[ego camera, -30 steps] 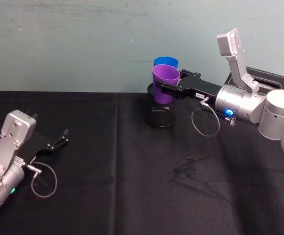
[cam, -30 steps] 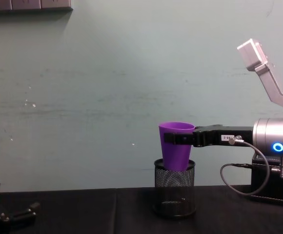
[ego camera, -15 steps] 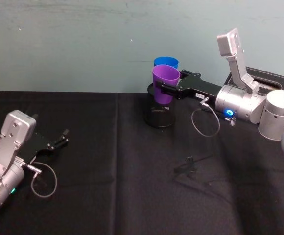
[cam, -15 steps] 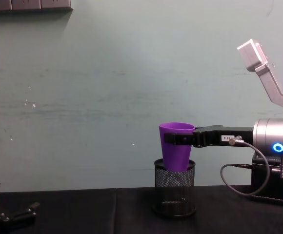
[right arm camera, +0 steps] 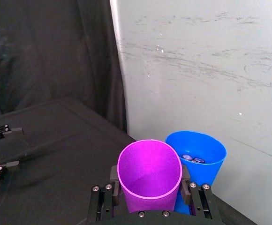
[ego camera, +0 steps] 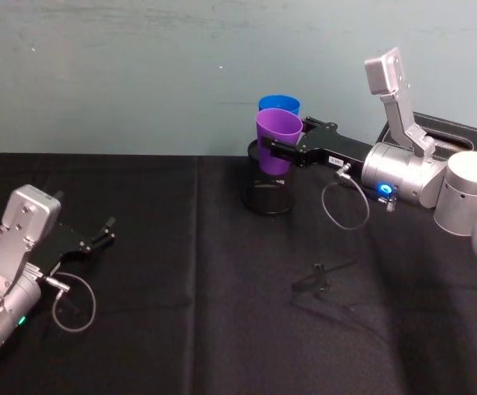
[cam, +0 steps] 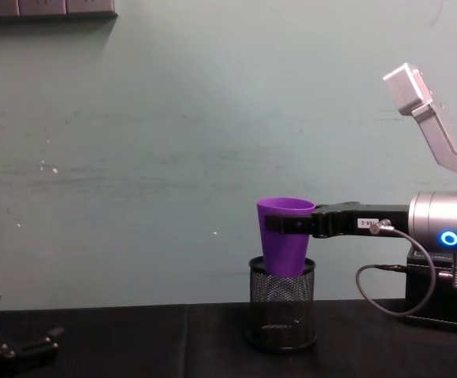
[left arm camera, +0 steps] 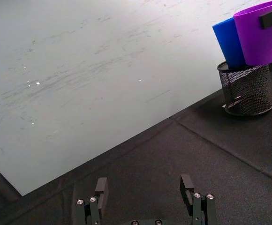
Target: Pick up one cup with a gripper and tap it against the other cup.
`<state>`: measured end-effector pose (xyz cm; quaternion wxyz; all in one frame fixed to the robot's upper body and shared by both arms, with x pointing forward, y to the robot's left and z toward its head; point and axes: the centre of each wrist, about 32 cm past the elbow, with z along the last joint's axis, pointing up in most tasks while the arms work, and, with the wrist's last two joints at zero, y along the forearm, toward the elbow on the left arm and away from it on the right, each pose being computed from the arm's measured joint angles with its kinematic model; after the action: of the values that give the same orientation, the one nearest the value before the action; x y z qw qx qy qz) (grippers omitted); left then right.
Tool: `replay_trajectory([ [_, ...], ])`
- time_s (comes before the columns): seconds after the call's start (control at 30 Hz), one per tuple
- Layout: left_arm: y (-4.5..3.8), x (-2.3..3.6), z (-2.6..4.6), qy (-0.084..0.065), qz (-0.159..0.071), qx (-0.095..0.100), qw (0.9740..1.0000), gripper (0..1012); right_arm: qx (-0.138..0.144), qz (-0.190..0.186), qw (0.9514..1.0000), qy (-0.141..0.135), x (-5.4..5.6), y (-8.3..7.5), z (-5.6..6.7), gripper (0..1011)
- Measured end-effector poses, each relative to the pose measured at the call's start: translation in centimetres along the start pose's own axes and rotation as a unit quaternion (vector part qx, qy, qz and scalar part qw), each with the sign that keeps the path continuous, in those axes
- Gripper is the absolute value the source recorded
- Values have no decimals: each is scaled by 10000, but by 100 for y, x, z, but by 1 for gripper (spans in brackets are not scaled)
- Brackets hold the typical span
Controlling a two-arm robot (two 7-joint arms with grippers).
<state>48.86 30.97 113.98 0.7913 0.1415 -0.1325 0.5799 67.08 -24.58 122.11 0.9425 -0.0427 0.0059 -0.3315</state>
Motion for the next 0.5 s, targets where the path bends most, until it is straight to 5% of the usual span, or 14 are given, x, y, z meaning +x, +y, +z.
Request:
replay_trajectory([
  [0.5,0,0,0,0,0,1,10000,1011,0,-1,10000,0,0,0,0,731],
])
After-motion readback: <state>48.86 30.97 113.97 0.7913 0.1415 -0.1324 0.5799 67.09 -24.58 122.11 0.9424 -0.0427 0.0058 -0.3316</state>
